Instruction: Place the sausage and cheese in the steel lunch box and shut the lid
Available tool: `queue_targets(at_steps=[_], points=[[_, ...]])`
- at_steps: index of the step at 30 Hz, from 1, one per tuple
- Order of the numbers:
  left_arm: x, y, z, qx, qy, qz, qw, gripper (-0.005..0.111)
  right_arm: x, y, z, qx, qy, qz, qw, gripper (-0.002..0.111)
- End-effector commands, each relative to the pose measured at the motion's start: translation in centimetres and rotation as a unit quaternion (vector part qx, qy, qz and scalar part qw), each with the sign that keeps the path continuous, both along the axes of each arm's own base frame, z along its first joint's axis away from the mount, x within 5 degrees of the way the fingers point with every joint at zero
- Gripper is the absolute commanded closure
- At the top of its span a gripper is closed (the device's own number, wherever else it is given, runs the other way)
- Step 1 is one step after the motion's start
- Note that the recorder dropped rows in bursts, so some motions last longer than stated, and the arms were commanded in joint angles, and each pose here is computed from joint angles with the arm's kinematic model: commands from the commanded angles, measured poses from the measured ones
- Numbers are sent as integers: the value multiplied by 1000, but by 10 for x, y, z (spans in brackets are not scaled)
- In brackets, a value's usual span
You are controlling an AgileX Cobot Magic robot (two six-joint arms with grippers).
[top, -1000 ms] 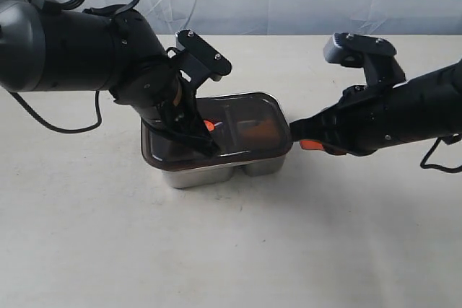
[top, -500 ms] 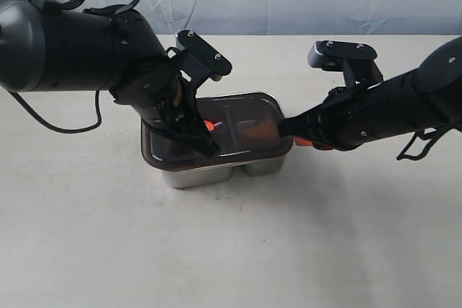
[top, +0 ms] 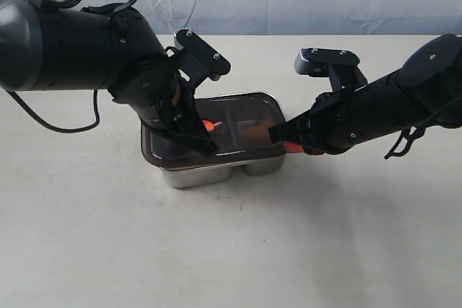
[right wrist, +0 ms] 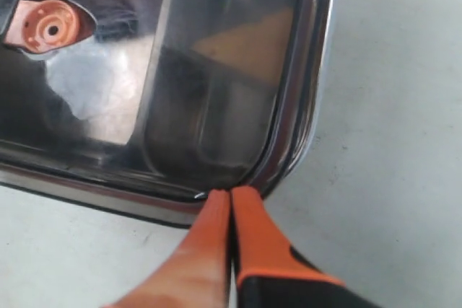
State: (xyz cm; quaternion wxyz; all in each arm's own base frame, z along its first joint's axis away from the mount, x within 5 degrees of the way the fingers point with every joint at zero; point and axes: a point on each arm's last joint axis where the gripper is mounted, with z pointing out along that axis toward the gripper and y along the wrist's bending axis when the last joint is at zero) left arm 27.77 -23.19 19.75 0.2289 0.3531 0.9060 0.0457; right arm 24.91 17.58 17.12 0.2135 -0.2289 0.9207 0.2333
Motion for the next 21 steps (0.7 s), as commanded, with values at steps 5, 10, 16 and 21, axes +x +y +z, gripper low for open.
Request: queue_targets(at_steps=[5,10,16,21], points=[[-3,6,24,-16,-22,5,1000,106,6,0,2,0,-26,-14,1000,108],[-7,12,34,-8,-23,12,1000,106,8,-1,3,2,-33,-25,999,108],[-11,23,42,21,-16,28,999,106,8,4,5,26,-41,-10,999,108],[-16,29,52,23,-16,41,999,106,9,12,2,54,-35,19,998,108]])
